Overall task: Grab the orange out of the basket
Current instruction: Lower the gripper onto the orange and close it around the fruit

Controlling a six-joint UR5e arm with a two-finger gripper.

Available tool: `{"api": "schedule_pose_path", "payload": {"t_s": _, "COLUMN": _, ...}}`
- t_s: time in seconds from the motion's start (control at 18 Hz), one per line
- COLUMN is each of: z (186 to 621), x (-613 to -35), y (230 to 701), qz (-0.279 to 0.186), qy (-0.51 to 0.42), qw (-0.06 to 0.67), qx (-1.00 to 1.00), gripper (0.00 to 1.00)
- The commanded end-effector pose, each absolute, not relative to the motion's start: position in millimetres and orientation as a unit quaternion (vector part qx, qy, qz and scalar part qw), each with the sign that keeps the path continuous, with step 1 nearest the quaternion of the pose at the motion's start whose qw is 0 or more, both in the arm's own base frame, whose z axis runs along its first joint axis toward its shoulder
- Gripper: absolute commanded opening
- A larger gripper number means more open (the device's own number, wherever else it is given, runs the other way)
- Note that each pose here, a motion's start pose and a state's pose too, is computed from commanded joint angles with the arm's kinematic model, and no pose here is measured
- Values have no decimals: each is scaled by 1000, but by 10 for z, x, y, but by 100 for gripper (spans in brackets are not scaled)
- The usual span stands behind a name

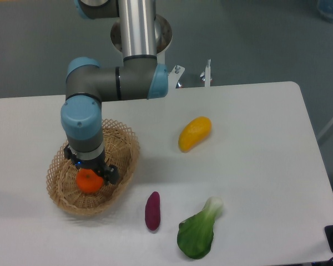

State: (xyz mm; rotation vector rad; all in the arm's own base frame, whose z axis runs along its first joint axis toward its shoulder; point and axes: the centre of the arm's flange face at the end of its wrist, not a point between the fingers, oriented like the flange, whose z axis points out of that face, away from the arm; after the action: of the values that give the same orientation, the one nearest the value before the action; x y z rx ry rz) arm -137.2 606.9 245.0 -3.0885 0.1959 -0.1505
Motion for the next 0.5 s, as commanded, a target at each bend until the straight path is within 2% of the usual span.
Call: {"api": "schedule_pose_path", "payload": {"t_s": 0.5, "z": 2144, "x": -1262, "y": 6147, "qz": -55, "qy": 49, "qw": 2, "qx": -997, "gripper": 100}}
